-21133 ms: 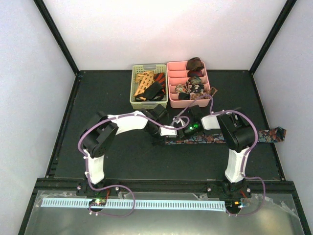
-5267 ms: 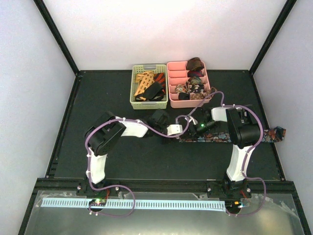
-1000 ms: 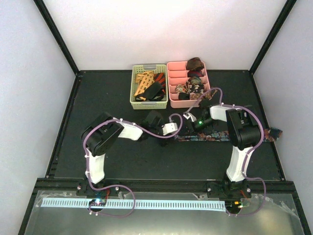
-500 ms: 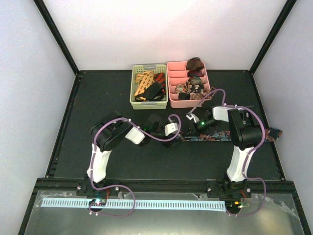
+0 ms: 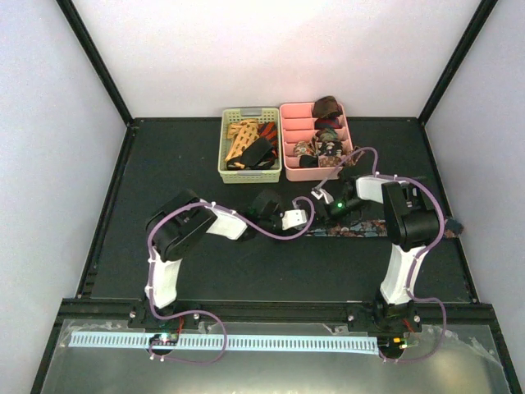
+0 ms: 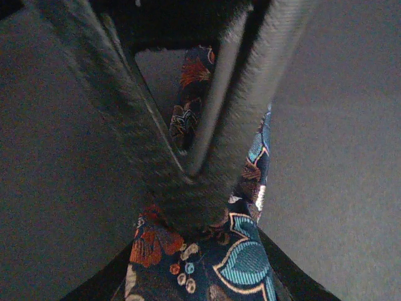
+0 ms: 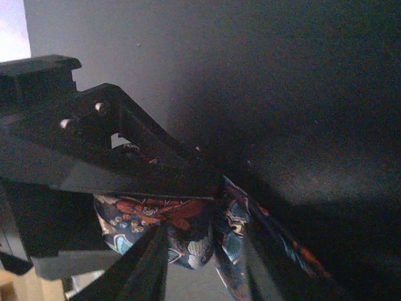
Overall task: Roll the ties
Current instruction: Roll the tie at the center of the board.
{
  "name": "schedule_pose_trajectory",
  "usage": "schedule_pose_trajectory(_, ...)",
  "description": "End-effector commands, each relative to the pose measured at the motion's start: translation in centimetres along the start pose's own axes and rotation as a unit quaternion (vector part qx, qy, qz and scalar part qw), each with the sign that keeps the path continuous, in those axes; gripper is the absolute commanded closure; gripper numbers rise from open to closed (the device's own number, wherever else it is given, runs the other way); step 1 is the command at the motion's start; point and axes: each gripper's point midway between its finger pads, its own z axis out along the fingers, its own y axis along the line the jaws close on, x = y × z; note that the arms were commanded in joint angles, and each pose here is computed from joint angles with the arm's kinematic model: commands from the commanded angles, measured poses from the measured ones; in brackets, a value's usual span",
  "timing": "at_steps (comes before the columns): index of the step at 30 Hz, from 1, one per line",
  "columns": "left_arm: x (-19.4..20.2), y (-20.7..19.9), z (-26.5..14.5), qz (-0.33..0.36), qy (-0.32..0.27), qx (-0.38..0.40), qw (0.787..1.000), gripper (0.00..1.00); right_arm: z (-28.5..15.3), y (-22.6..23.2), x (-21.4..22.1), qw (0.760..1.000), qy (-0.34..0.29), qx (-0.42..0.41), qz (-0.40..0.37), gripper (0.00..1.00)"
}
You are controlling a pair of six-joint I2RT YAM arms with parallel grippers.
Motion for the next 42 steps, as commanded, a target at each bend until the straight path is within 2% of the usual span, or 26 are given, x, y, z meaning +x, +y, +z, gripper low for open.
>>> schedule_pose_trajectory(1,6.3,-1.2,-1.2,-0.019,0.131,0.004,0.991,0.67,-1.0,1.3,-0.7,1.0,-0.007,-0.006,-0.029,0.61)
schedule_pose_trajectory(7,6.6,-1.5,-1.3,-0.022,0.146,0.014,0.989,0.68,-1.7,3.4,-0.6,0.998,-0.029,-0.024,-0.047,0.56)
schedule_pose_trajectory(12,6.6,-1.5,-1.3,-0.021,0.152,0.018,0.988,0.67,0.6,4.4,0.0,0.998,-0.006,-0.046,-0.045,0.55)
schedule_pose_trajectory(16,6.6,-1.4,-1.2,-0.024,0.153,0.019,0.988,0.67,1.6,2.8,-0.1,0.999,0.006,-0.021,-0.032,0.56)
schedule_pose_trajectory(18,6.4,-1.5,-1.1,-0.025,0.152,0.022,0.988,0.67,2.0,2.0,0.0,1.0,0.011,-0.014,-0.022,0.61)
schedule_pose_trajectory(19,6.5,-1.5,-1.1,-0.027,0.153,0.022,0.988,0.67,2.2,1.8,0.0,1.0,0.013,-0.011,-0.019,0.68)
schedule_pose_trajectory(21,6.5,-1.5,-1.0,-0.03,0.153,0.023,0.987,0.67,2.2,1.2,0.1,1.0,0.015,0.001,-0.018,0.92)
schedule_pose_trajectory(22,6.5,-1.5,-1.0,-0.031,0.154,0.024,0.987,0.67,2.2,1.1,0.2,1.0,0.016,0.008,-0.019,0.97)
schedule_pose_trajectory(27,6.7,-1.4,-1.1,-0.033,0.157,0.021,0.987,0.64,1.5,0.8,0.7,1.0,0.02,0.017,-0.015,0.98)
schedule_pose_trajectory(28,6.7,-1.2,-1.1,-0.037,0.156,0.019,0.987,0.62,1.3,0.5,0.8,1.0,0.02,0.02,-0.012,0.98)
schedule_pose_trajectory(31,5.9,-0.6,-1.3,-0.053,0.133,0.021,0.989,0.43,1.1,-0.6,1.4,0.999,0.022,0.025,0.003,0.98)
schedule_pose_trajectory(34,4.2,-0.2,-2.0,-0.064,0.085,0.025,0.994,0.3,1.1,-1.7,2.2,0.999,0.028,0.031,0.017,0.98)
schedule_pose_trajectory(42,0.3,-0.2,-2.5,-0.042,-0.024,0.027,0.998,0.19,0.5,-3.3,2.8,0.997,0.028,0.07,0.028,0.98)
